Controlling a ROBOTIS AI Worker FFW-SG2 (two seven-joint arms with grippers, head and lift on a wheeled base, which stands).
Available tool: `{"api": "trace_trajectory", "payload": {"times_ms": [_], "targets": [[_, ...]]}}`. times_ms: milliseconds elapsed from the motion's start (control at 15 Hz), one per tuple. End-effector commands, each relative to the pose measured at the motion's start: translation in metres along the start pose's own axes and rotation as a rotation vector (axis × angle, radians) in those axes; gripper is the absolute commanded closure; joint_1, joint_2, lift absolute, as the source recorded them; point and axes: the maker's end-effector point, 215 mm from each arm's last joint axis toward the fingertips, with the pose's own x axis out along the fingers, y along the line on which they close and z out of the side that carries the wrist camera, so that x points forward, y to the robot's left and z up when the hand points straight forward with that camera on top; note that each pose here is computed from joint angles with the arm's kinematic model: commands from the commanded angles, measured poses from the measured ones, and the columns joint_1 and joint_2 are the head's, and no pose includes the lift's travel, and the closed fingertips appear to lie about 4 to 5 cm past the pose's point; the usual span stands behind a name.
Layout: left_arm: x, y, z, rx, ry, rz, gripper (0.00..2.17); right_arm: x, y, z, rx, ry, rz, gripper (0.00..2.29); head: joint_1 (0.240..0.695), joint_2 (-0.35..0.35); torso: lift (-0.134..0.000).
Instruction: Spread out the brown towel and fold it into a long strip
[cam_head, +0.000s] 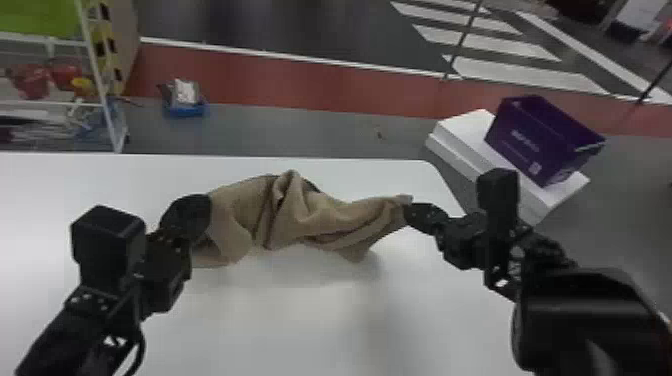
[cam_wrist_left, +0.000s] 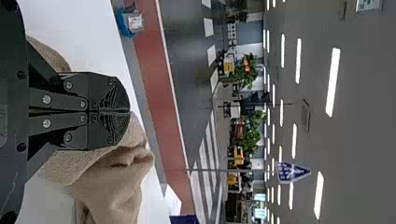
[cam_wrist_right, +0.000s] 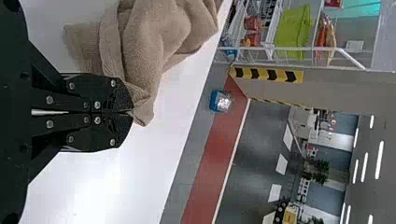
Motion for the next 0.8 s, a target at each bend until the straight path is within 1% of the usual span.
{"api": "trace_trajectory", "payload": {"times_ms": [0, 67, 133, 267, 400, 533, 600, 733], "targets": [[-0.014, 0.034, 0.011, 0.005, -0.017, 0.053, 1.9, -0.007, -0.035, 0.02, 0.037, -0.027, -0.054, 1.69, 0.695, -0.279, -0.123], [-0.022, 0.051, 0.017, 0.007, -0.025, 0.076, 1.9, -0.012, -0.048, 0.026, 0.046, -0.037, -0.072, 1.69, 0.695, -0.272, -0.123], [-0.026, 0.059, 0.018, 0.001, -0.025, 0.085, 1.9, -0.017, -0.06, 0.031, 0.053, -0.043, -0.088, 1.69, 0.695, -0.268, -0.123], [-0.032, 0.075, 0.029, -0.001, -0.043, 0.104, 1.9, -0.03, -0.089, 0.037, 0.055, -0.053, -0.136, 1.69, 0.695, -0.262, -0.123], [-0.032, 0.077, 0.026, -0.002, -0.034, 0.109, 1.9, -0.04, -0.112, 0.036, 0.063, -0.054, -0.172, 1.69, 0.688, -0.27, -0.123], [-0.034, 0.083, 0.025, -0.001, -0.028, 0.121, 1.9, -0.051, -0.132, 0.037, 0.086, -0.066, -0.202, 1.69, 0.678, -0.284, -0.123], [-0.035, 0.088, 0.026, 0.0, -0.028, 0.13, 1.9, -0.058, -0.144, 0.036, 0.095, -0.07, -0.222, 1.69, 0.675, -0.291, -0.123], [-0.039, 0.1, 0.033, -0.002, -0.037, 0.148, 1.9, -0.07, -0.162, 0.035, 0.105, -0.08, -0.237, 1.69, 0.666, -0.313, -0.123]]}}
